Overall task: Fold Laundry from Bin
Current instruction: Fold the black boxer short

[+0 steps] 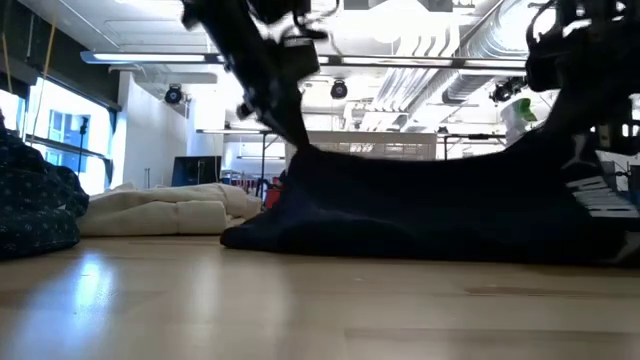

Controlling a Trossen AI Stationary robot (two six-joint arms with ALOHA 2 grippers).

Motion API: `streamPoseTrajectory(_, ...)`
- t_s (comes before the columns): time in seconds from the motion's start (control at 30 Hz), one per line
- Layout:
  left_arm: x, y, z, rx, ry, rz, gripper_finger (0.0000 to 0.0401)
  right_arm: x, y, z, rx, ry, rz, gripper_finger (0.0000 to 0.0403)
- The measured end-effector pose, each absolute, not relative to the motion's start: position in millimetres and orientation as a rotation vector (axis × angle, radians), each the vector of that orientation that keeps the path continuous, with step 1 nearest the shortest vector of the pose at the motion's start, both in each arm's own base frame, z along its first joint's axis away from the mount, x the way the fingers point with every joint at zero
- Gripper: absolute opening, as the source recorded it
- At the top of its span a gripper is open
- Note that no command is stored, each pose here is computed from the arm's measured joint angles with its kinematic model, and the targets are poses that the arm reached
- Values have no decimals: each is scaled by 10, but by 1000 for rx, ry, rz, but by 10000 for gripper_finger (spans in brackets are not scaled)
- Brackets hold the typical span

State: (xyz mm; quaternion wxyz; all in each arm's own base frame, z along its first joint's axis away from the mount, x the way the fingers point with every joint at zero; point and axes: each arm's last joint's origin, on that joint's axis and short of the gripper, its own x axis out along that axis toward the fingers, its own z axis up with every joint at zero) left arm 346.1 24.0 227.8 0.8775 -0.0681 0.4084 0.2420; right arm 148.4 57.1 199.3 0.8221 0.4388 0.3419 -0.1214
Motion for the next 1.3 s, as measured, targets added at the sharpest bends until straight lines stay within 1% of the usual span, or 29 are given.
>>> streamPoseTrajectory(0.1,3518,333,2160,-160,868,497,0,1497,516,1987,948,730,-282,3)
streamPoseTrajectory(0.2,3538,327,2129,-179,876,462,0,1527,532,2045,939,737,-172,3)
streamPoseTrajectory(0.3,3529,239,2182,-175,862,431,0,1570,573,2202,908,695,-24,3)
streamPoseTrajectory(0.37,3520,189,2222,-168,847,424,0,1573,568,2266,875,670,3,3)
streamPoseTrajectory(0.4,3518,176,2229,-163,841,438,0,1563,542,2252,860,673,-37,3)
streamPoseTrajectory(0.47,3523,173,2213,-152,837,473,0,1517,465,2160,837,724,-183,3)
streamPoseTrajectory(0.53,3552,198,2141,-148,845,507,0,1457,391,2053,819,804,-331,3)
streamPoseTrajectory(0.6,3592,235,2018,-141,852,546,0,1410,337,1983,801,864,-430,3)
streamPoseTrajectory(0.67,3635,280,1898,-153,849,571,0,1400,304,1960,781,883,-465,3)
streamPoseTrajectory(0.83,3710,372,1690,-173,872,589,5,1431,252,1939,703,832,-555,7)
streamPoseTrajectory(0.93,3711,444,1642,-219,899,552,29,1444,221,1901,688,853,-603,34)
streamPoseTrajectory(1.07,3660,543,1660,-281,930,541,76,1416,189,1864,733,905,-652,101)
streamPoseTrajectory(1.2,3579,590,1807,-332,937,504,113,1349,173,1964,805,944,-686,164)
streamPoseTrajectory(1.3,3531,585,1957,-353,915,448,126,1313,185,2095,843,936,-683,190)
